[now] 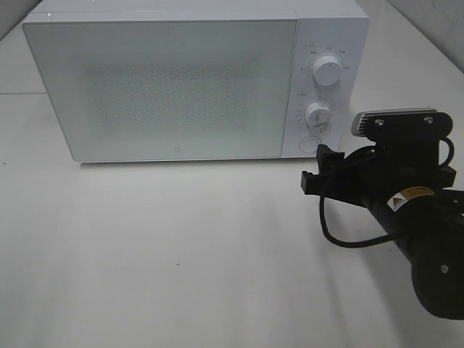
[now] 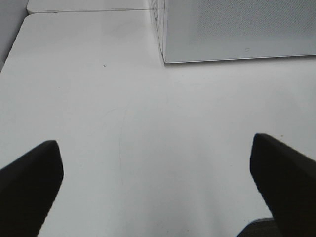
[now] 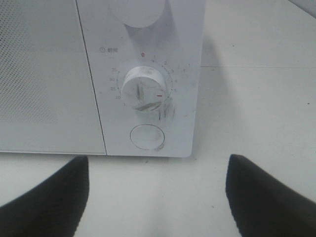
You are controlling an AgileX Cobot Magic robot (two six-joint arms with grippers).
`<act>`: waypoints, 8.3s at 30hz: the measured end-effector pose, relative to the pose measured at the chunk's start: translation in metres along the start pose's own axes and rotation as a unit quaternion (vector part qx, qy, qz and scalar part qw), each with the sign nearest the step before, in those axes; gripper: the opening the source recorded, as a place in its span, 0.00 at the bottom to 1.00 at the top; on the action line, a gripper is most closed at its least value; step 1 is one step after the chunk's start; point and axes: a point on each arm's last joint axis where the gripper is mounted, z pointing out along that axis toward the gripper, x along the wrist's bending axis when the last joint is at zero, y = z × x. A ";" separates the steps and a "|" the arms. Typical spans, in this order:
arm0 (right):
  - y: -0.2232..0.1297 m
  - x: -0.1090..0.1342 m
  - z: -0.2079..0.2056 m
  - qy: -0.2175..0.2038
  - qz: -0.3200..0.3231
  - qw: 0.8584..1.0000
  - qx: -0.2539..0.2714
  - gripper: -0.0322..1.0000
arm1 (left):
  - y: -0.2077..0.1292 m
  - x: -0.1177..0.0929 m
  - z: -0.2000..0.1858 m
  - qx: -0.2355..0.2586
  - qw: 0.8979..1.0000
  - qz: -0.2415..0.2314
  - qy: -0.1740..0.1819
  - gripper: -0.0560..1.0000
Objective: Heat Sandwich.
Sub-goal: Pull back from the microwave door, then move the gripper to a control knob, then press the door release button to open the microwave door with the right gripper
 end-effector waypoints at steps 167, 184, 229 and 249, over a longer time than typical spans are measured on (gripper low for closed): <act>0.008 0.016 0.096 -0.007 0.742 0.670 -0.024 0.47 | 0.000 0.000 0.000 0.000 1.000 -0.001 -0.001 0.98; 0.000 0.016 0.096 -0.024 0.724 0.689 -0.008 0.79 | 0.000 0.000 0.000 0.000 1.000 -0.001 -0.001 0.98; 0.023 0.012 -0.015 0.142 0.090 0.930 0.327 0.77 | 0.000 0.000 0.000 0.000 1.000 -0.001 -0.001 0.98; 0.038 0.020 -0.036 0.232 -0.116 0.811 0.525 0.77 | 0.000 0.000 0.000 0.000 1.000 -0.001 -0.001 0.98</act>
